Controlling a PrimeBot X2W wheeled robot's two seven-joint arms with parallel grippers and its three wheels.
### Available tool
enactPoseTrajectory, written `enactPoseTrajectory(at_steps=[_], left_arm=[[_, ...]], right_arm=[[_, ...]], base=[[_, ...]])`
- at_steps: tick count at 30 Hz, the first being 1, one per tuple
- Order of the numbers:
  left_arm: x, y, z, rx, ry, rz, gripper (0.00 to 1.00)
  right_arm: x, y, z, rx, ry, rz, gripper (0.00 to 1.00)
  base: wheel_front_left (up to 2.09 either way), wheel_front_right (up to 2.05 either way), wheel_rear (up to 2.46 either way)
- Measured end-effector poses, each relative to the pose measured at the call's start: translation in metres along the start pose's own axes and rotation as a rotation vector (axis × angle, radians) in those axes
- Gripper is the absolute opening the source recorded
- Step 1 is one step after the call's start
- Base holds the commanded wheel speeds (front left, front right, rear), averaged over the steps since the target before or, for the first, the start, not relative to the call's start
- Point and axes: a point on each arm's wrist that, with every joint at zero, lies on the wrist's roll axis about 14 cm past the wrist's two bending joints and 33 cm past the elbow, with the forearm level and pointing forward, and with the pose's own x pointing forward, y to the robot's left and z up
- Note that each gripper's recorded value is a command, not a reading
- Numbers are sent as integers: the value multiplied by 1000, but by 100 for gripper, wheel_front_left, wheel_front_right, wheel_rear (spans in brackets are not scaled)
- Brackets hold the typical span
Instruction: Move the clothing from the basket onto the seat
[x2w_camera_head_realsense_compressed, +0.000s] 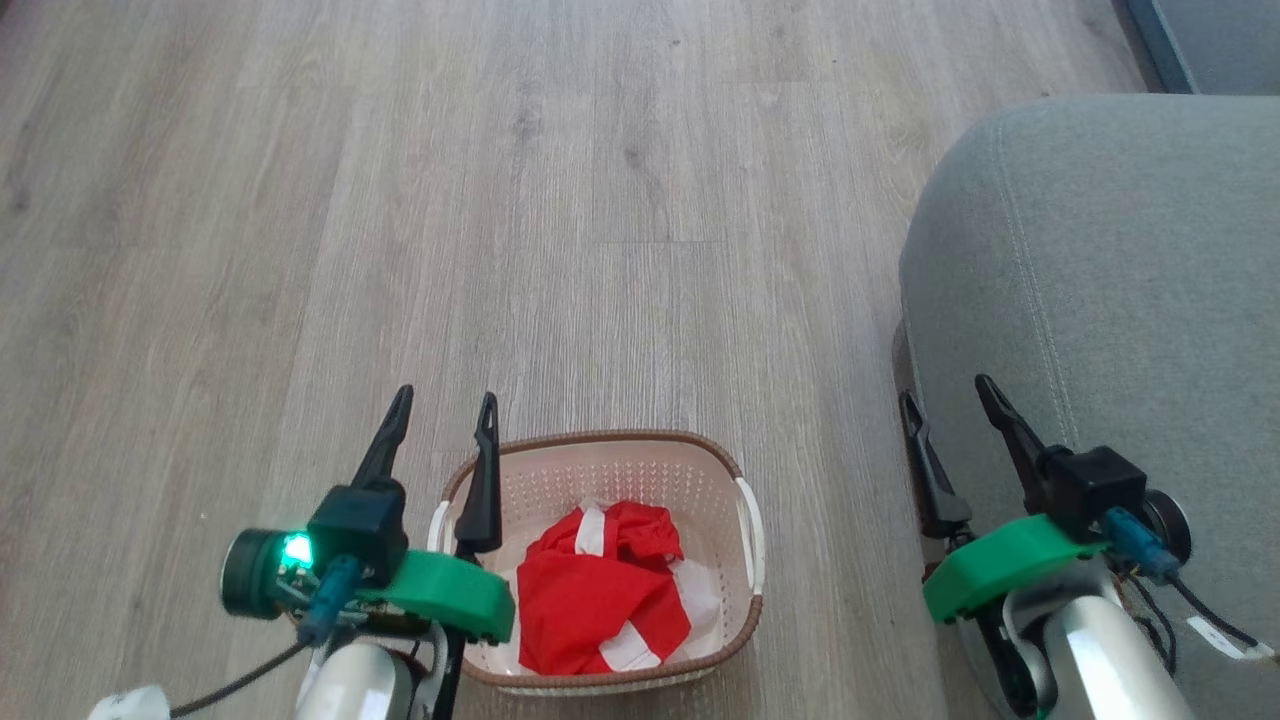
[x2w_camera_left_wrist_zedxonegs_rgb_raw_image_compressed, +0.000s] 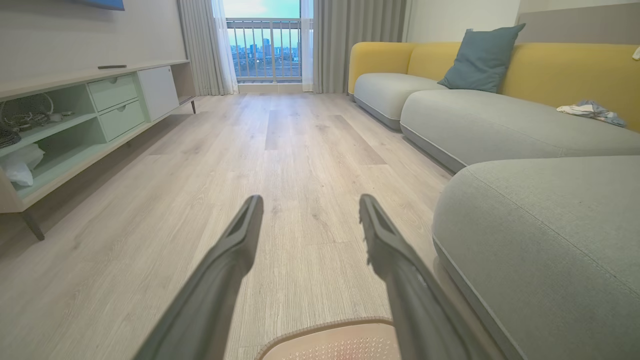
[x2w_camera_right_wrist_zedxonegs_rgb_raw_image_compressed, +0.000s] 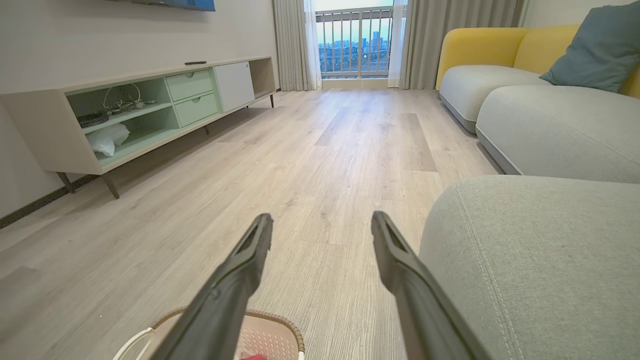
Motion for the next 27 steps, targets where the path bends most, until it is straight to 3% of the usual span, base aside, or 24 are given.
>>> enactPoseTrajectory(at_steps=[7,27], left_arm=[[-3,-8,0,57,-16,-48,100],[-7,-10,-19,32,44,-75,100]], right_arm=[[0,6,-1,-63,-5,26,100],[0,4,-6,-44,14,20,100]], base=[[0,0,0],[0,0,0]])
